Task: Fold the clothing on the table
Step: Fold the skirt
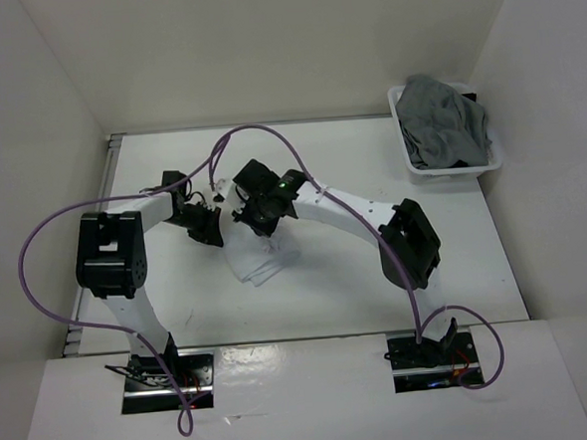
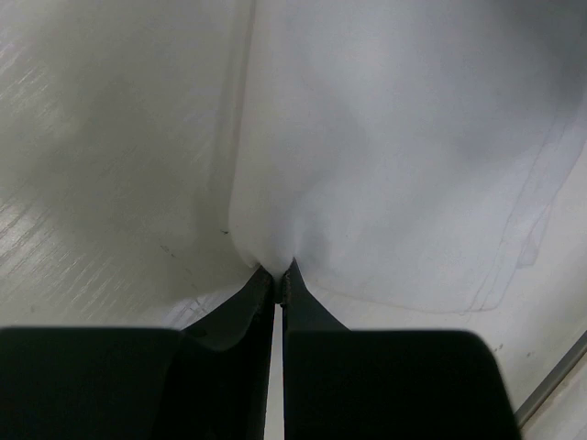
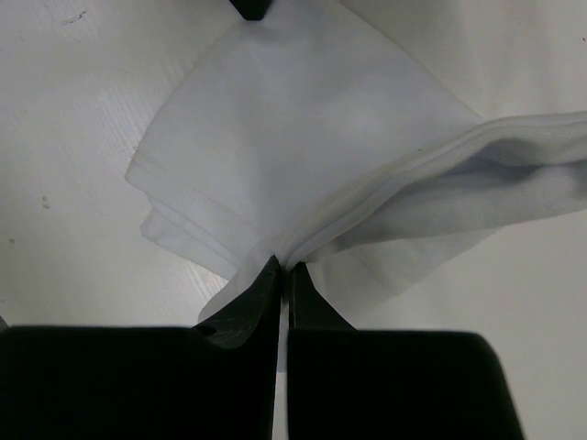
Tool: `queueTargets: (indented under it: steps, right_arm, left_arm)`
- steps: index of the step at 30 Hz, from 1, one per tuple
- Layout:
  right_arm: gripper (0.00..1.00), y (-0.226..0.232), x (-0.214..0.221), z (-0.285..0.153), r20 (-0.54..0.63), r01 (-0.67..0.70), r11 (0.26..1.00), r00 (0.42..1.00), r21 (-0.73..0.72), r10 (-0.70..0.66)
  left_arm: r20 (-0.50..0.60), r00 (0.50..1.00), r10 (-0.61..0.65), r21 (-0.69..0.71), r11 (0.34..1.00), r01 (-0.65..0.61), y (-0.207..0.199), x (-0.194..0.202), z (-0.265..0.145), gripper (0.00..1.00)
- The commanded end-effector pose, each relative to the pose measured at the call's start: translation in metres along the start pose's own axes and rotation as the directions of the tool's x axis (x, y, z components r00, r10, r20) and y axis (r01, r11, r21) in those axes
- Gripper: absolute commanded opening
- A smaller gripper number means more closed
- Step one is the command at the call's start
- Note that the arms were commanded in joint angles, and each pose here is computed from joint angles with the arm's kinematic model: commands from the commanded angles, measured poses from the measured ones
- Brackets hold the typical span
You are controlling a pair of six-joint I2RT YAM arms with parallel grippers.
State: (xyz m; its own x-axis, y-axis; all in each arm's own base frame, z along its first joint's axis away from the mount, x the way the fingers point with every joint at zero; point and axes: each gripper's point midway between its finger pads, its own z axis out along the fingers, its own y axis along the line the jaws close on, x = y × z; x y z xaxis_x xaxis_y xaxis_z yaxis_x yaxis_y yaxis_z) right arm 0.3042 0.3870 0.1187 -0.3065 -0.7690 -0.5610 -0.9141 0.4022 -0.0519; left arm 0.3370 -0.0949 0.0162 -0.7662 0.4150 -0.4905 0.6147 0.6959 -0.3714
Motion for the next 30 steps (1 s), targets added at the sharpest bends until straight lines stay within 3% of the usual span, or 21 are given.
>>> queueTargets:
  steps: [1,30]
  right_arm:
    - [0.0,0.012,-0.018,-0.005,0.038,0.025,1.0,0.999,-0.012,-0.024]
    - [0.0,0.044,-0.011,0.017,-0.007,0.084,0.995,0.996,-0.054,-0.085]
  left_arm:
    - [-0.051,0.998,-0.028,0.016,0.999,0.029,0.003,0.014,0.012,0.01]
    - [-0.073,0.996,-0.052,0.072,0.996,0.057,-0.004,0.019,0.018,0.01]
